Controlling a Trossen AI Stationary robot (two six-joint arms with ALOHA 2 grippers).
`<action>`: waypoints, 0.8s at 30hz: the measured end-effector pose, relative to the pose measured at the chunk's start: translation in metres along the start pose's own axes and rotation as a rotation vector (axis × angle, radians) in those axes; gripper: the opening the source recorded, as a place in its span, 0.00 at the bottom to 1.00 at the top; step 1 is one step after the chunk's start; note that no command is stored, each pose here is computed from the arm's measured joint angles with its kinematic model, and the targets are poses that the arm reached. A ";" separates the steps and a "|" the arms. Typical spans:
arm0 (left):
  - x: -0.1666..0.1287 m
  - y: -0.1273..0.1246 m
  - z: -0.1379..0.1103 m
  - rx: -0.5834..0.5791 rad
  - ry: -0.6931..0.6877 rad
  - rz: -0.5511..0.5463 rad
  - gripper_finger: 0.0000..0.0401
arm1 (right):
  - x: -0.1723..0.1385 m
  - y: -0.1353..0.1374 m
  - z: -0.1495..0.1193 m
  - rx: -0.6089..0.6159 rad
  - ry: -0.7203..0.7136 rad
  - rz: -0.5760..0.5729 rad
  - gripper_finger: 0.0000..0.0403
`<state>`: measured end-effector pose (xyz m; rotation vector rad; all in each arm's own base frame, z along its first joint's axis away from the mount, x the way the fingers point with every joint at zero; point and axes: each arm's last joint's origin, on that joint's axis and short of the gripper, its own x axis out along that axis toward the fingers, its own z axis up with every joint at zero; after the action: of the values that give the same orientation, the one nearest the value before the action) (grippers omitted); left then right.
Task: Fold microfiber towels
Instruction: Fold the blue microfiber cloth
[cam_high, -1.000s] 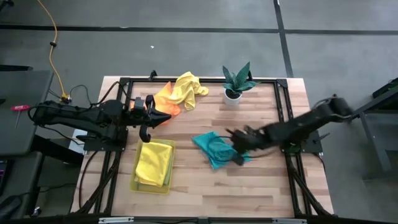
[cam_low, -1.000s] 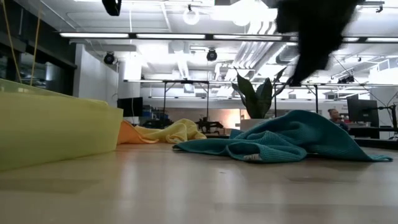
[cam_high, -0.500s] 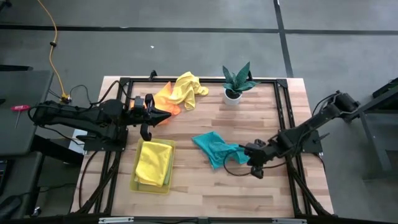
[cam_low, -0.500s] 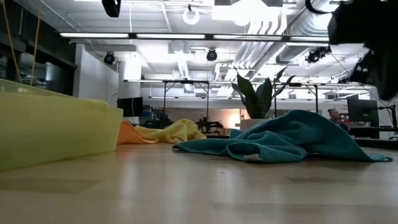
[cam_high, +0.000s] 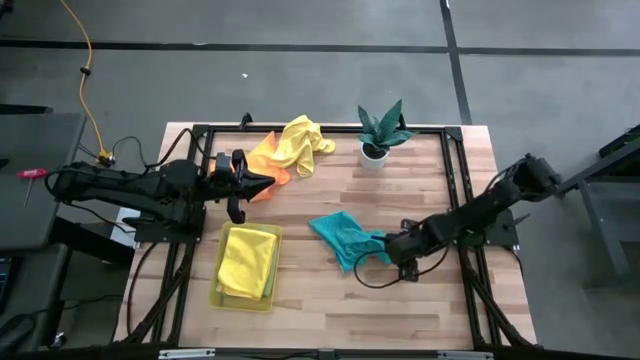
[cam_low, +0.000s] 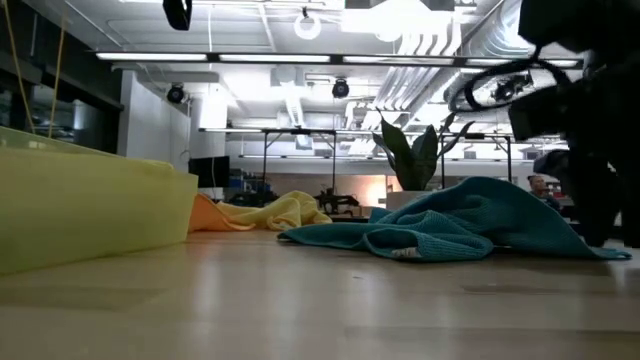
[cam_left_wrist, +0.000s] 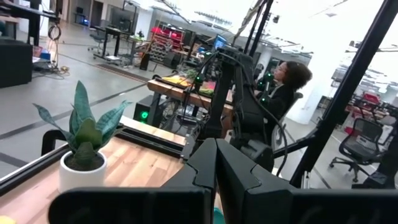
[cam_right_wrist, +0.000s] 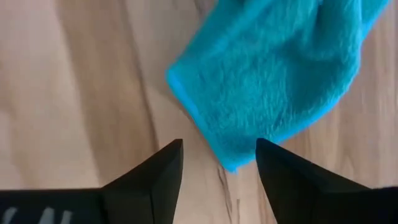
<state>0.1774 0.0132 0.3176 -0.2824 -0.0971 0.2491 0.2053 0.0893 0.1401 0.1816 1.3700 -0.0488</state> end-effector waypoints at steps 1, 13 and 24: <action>0.000 0.000 0.000 -0.002 0.000 0.000 0.00 | 0.002 0.000 0.000 0.013 0.009 -0.017 0.49; 0.000 0.000 -0.001 -0.005 0.008 0.002 0.00 | 0.006 -0.005 -0.006 0.177 0.055 -0.120 0.32; 0.011 0.003 -0.015 0.019 0.092 0.065 0.00 | -0.048 -0.002 0.025 0.257 -0.091 0.039 0.01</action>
<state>0.1889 0.0146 0.3034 -0.2781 0.0054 0.3008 0.2199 0.0796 0.1916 0.4166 1.2667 -0.1988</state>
